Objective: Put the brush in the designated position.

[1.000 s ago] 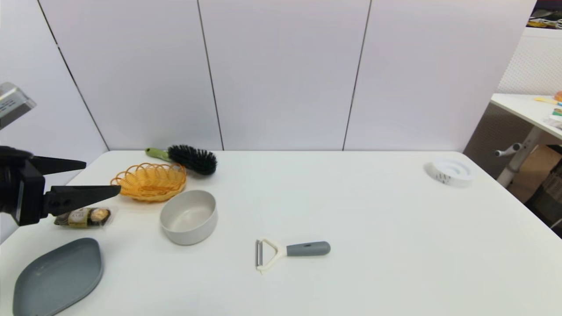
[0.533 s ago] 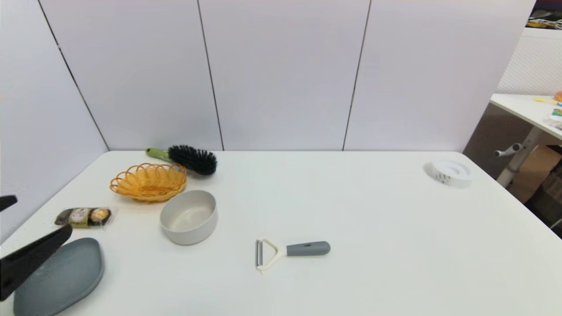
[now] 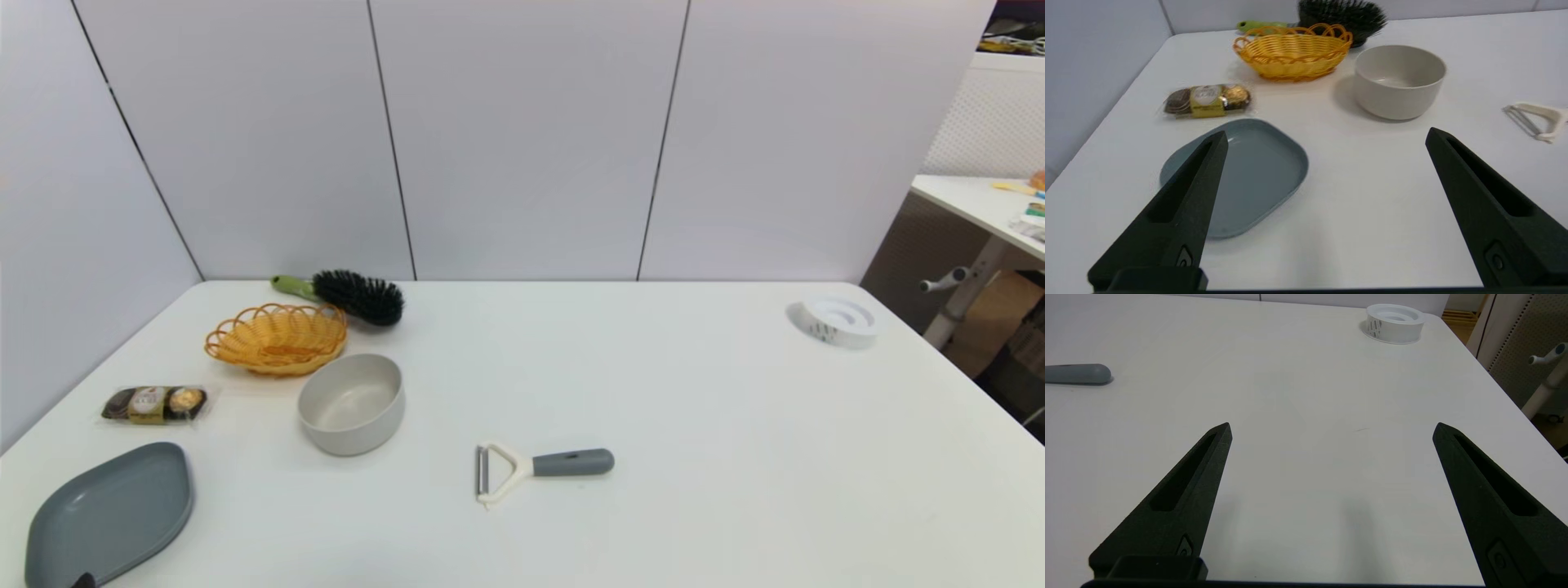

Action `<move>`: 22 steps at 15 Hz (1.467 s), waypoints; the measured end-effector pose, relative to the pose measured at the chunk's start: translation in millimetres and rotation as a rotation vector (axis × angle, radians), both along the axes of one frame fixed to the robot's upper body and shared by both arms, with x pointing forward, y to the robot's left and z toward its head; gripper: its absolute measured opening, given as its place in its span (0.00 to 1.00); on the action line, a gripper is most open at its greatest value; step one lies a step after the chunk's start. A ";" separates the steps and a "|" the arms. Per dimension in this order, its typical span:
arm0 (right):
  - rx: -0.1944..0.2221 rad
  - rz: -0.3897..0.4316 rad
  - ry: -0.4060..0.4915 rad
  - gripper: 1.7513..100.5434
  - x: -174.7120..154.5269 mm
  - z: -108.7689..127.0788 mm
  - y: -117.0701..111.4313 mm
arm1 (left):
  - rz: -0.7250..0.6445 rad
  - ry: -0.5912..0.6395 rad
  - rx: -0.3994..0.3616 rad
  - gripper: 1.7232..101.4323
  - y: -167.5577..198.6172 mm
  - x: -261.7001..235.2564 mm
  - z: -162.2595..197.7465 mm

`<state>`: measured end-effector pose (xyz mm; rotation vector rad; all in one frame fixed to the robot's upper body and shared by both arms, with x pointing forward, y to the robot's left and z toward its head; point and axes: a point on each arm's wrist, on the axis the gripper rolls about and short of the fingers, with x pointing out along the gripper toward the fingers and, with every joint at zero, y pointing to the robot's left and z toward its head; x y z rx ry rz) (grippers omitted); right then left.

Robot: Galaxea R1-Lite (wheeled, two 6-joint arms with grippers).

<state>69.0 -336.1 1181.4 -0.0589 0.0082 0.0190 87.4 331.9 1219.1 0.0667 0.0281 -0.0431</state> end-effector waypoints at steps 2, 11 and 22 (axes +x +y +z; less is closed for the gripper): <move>0.000 0.000 0.001 0.97 0.0 -0.1 0.0 | 0.040 0.008 -0.006 0.96 1.1 -6.6 -17.9; 0.000 0.000 0.000 0.97 0.0 0.0 0.0 | 0.026 -0.024 -0.012 0.96 1.1 -18.5 -36.6; 0.000 -0.001 0.000 0.97 0.0 0.0 0.0 | 0.043 -0.031 -0.073 0.96 1.5 -18.9 -35.7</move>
